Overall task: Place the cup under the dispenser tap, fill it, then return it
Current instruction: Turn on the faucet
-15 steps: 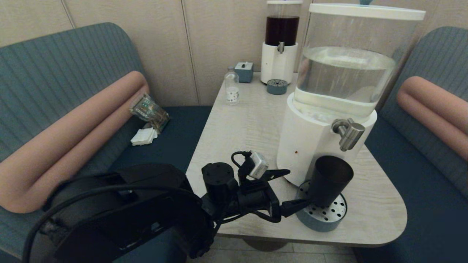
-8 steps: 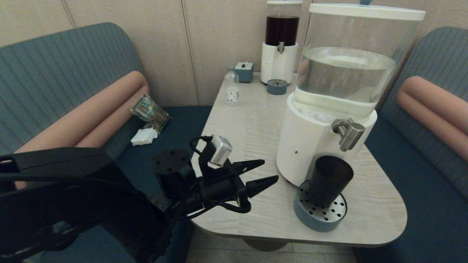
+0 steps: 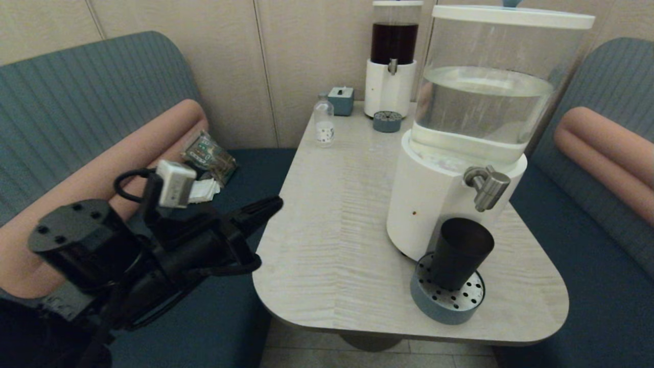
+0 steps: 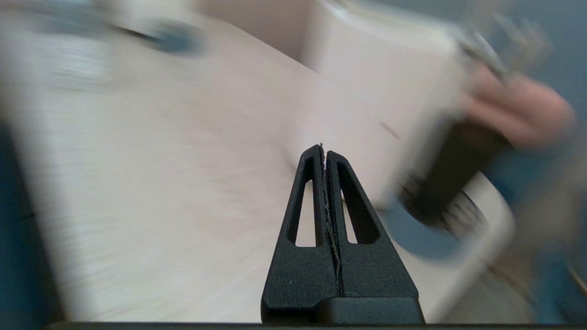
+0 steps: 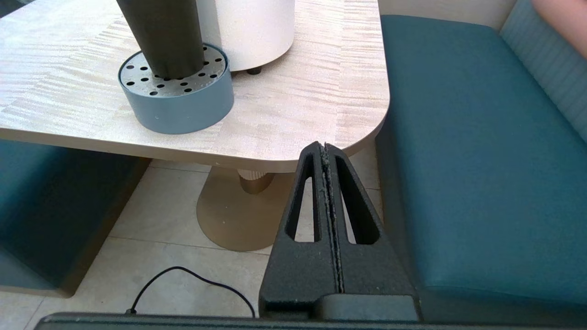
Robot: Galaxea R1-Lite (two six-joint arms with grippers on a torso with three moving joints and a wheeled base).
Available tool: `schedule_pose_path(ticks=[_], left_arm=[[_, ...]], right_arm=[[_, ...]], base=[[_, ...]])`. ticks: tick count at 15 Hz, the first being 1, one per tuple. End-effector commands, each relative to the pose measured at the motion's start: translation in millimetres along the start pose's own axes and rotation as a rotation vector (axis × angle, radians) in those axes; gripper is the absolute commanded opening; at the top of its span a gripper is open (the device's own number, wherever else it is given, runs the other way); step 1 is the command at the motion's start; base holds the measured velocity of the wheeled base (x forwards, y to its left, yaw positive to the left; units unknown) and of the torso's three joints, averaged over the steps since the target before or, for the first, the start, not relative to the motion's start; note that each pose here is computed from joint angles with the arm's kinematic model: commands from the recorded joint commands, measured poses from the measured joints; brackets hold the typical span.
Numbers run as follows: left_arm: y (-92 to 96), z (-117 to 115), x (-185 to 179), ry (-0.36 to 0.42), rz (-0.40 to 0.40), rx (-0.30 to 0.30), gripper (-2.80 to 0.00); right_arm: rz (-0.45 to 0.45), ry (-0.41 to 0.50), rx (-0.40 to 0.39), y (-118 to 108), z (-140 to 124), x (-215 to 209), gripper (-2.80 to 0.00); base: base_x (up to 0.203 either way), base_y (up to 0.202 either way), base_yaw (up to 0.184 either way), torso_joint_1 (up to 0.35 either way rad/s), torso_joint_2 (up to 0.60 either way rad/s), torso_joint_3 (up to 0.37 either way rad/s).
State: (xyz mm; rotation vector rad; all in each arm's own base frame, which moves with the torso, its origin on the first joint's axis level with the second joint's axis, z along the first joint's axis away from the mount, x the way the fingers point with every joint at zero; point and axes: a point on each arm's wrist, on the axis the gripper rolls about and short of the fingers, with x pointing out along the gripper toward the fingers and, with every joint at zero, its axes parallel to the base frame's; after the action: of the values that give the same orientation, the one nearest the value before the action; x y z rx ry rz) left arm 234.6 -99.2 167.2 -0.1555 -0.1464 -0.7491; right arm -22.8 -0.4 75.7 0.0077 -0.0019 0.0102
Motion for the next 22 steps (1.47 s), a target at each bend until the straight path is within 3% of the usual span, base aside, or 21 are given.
schedule_pose_path(ticks=[1, 4, 6, 9, 12, 17, 22], left_arm=[[0.3, 31.7, -31.5, -0.125, 0.151, 0.009, -2.80], [9.7, 51.4, -70.1, -0.246, 0.425, -0.004, -2.80], [9.6, 66.9, -95.2, -0.330, 0.519, 0.035, -2.80], [-13.1, 88.3, -128.5, -0.464, 0.529, 0.101, -2.80], [-37.2, 94.1, -155.7, -0.519, 0.501, 0.140, -2.80], [-72.4, 100.1, -191.7, -0.437, 0.445, 0.173, -2.80], [-114.3, 72.0, -245.3, -0.283, 0.394, 0.139, -2.80]], right_arm=[[0.001, -0.004, 0.000, 0.0, -0.2, -0.2, -2.80], [0.001, -0.004, 0.000, 0.0, -0.1, -0.3, -2.80], [0.001, -0.003, 0.000, 0.0, -0.4, -0.2, -2.80], [0.001, -0.003, 0.000, 0.0, -0.3, -0.2, -2.80], [0.001, -0.003, 0.000, 0.0, -0.4, -0.1, -2.80], [0.001, -0.004, 0.000, 0.0, 0.0, -0.3, -2.80], [0.001, -0.003, 0.000, 0.0, -0.4, -0.1, -2.80]], base=[[0.000, 0.000, 0.000, 0.000, 0.00, 0.000], [0.000, 0.000, 0.000, 0.000, 0.00, 0.000], [0.000, 0.000, 0.000, 0.000, 0.00, 0.000], [0.000, 0.000, 0.000, 0.000, 0.00, 0.000], [0.000, 0.000, 0.000, 0.000, 0.00, 0.000], [0.000, 0.000, 0.000, 0.000, 0.00, 0.000], [0.000, 0.000, 0.000, 0.000, 0.00, 0.000]])
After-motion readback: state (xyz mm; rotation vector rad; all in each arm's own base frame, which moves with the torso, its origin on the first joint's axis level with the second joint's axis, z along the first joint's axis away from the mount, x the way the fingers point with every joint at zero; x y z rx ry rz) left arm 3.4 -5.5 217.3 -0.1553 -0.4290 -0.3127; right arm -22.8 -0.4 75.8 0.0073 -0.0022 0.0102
